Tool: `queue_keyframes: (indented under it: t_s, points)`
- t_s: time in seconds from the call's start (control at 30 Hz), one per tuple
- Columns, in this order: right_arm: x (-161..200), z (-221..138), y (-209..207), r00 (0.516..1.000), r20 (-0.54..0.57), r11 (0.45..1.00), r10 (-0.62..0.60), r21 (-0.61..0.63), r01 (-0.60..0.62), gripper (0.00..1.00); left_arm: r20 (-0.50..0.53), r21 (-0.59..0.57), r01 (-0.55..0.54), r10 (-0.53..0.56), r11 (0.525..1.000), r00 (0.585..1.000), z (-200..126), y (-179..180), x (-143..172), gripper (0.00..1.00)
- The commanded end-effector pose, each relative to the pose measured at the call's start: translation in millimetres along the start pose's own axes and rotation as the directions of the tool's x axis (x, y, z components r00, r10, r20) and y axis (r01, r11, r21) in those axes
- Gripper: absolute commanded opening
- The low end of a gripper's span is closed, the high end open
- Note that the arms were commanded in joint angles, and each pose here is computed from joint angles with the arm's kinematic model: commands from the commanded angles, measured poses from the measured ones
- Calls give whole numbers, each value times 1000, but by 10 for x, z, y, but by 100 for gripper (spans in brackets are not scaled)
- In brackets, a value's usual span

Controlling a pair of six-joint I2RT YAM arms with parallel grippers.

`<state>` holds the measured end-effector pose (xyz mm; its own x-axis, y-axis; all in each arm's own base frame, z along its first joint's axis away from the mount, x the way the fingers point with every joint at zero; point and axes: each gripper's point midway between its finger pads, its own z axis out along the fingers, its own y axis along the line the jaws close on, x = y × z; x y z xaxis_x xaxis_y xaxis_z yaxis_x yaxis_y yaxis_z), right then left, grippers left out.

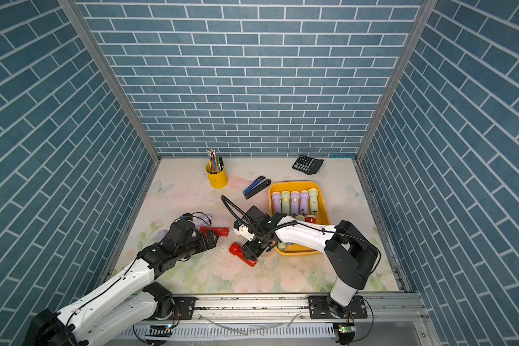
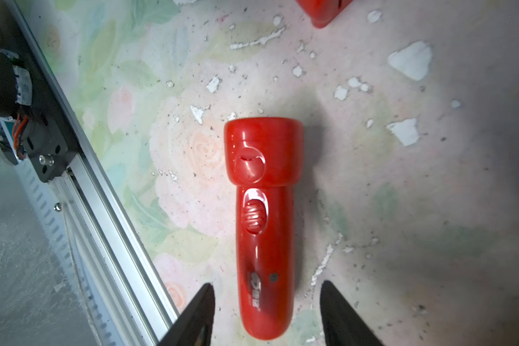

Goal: Put the flashlights into the storage boxes
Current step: Pick up the flashlight from the center of the board.

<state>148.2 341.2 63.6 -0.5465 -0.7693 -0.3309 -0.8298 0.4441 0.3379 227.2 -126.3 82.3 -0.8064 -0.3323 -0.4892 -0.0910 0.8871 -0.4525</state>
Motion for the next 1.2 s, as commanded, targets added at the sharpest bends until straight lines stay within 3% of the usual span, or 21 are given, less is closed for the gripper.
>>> queue_keyframes:
  t_s: [0.0,0.23,0.63,0.97,1.17]
  points:
    - [-75,15,106,999,-21,999,-28,-17,28,58,-29,-11,22,-22,1000,999,42,71,73,100]
    - [106,173,78,989,-137,997,-56,42,62,53,-41,-10,31,-32,999,999,75,79,81,100]
    - [182,236,-134,981,-188,981,-56,172,89,48,-40,-9,39,-39,999,998,81,92,78,100]
    - [221,195,-170,982,-180,976,-61,195,97,38,12,18,91,-91,996,996,60,101,25,100]
    - [151,140,-130,991,-120,979,-60,187,82,34,92,98,162,-171,982,981,45,115,-43,100]
